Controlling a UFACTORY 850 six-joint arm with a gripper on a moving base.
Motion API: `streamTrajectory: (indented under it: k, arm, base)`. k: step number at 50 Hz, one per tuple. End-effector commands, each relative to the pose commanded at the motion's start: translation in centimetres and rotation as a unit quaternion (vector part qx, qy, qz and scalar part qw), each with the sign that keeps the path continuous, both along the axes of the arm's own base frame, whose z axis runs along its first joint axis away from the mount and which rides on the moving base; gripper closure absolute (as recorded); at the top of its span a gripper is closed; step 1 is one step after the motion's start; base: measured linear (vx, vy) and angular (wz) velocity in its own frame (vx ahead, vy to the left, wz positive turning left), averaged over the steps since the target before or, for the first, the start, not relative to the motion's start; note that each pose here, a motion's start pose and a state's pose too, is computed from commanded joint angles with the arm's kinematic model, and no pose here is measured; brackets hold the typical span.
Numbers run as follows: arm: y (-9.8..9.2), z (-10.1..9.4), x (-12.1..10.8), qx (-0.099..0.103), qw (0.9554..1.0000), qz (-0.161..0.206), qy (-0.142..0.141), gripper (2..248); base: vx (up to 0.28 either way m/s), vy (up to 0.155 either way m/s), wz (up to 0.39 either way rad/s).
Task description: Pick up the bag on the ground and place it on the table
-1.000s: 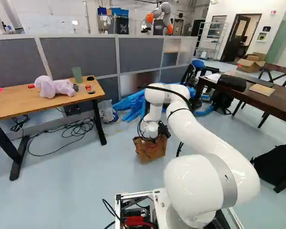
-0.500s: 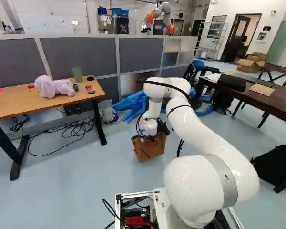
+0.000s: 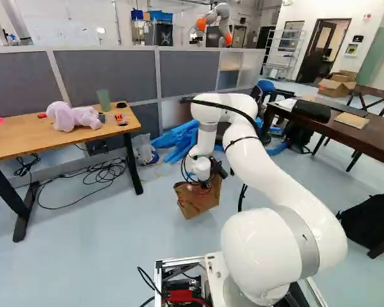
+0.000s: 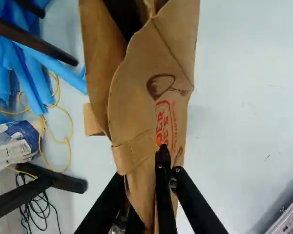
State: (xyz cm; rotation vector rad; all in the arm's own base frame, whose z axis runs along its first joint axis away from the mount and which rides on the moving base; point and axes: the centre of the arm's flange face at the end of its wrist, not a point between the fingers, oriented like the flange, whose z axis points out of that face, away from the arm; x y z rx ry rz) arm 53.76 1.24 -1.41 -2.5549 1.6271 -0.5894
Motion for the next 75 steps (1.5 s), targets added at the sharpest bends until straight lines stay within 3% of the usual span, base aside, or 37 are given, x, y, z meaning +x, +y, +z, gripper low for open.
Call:
streamTrajectory:
  k: [36,75]
  arm:
    - [0.8,5.2,-1.3,0.009,0.9995,0.028,0.009,229]
    - [1.2,10.5,-3.2,0.033,0.9973,0.042,0.050,229]
  base:
    - [0.000,0.000,0.000]
    - [0.000,0.000,0.000]
